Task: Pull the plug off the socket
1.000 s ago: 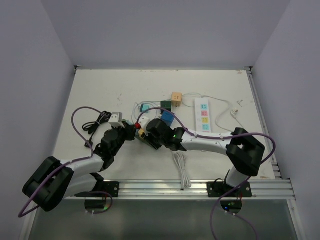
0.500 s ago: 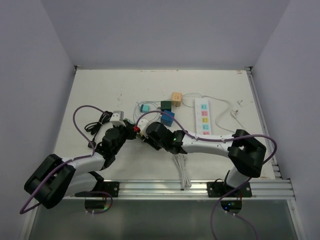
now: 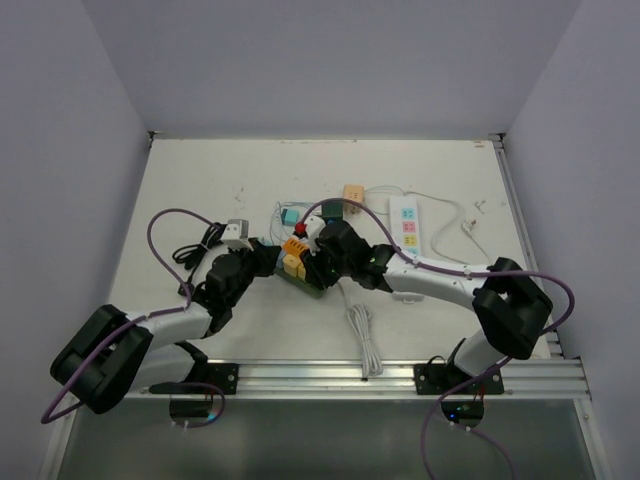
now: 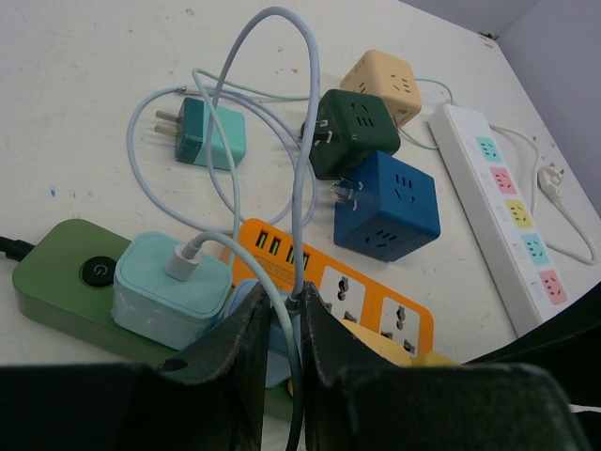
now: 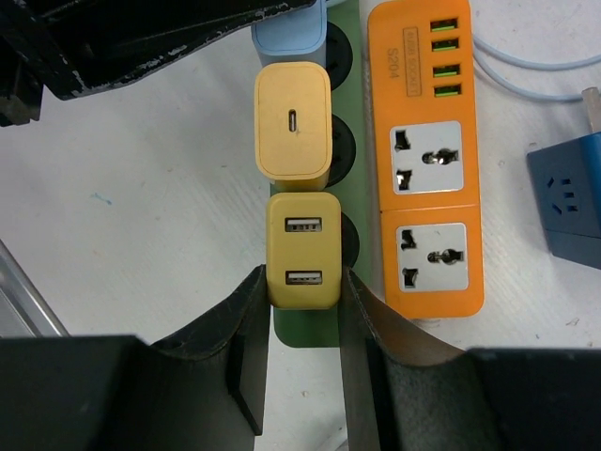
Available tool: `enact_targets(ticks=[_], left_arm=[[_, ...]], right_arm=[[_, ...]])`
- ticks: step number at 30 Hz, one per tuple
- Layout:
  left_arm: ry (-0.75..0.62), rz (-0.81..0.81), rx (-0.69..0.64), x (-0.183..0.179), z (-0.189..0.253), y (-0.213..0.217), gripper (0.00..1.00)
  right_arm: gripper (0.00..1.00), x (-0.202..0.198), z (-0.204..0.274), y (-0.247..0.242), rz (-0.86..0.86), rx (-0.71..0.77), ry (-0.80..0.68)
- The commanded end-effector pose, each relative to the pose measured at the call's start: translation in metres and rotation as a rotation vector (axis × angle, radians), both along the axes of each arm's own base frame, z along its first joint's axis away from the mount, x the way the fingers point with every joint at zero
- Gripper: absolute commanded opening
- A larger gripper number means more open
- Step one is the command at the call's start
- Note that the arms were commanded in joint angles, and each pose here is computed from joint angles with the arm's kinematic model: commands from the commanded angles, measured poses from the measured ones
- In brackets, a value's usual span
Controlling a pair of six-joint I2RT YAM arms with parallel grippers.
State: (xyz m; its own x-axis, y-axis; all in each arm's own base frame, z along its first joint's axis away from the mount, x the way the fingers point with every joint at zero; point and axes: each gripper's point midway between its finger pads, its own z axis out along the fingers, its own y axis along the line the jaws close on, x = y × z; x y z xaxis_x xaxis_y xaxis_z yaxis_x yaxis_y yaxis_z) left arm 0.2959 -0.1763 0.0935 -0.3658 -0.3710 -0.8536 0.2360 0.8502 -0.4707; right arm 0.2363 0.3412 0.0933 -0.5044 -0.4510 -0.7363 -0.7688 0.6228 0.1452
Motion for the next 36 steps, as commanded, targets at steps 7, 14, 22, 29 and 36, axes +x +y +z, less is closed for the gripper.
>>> enact_targets(ticks=[7, 14, 22, 29, 36], left_arm=[[0.236, 0.009, 0.164, -0.031, -0.073, 0.023, 0.2], [0.247, 0.012, 0.173, -0.031, -0.075, 0.023, 0.2], [0.248, 0.013, 0.17, -0.031, -0.075, 0.023, 0.2], [0.248, 0.014, 0.167, -0.031, -0.075, 0.023, 0.2], [0.251, 0.012, 0.171, -0.031, -0.076, 0.023, 0.2]], right_arm=[[0.01, -0.007, 0.054, 0.043, 0.07, 0.06, -0.216], [0.0, -0.011, 0.045, 0.05, 0.036, -0.094, -0.307], [0.0, -0.017, 0.053, 0.055, 0.032, 0.117, -0.116], [0.01, 0.011, 0.06, 0.032, -0.074, 0.278, 0.032], [0.0, 0.011, 0.058, 0.032, -0.065, 0.206, -0.044]])
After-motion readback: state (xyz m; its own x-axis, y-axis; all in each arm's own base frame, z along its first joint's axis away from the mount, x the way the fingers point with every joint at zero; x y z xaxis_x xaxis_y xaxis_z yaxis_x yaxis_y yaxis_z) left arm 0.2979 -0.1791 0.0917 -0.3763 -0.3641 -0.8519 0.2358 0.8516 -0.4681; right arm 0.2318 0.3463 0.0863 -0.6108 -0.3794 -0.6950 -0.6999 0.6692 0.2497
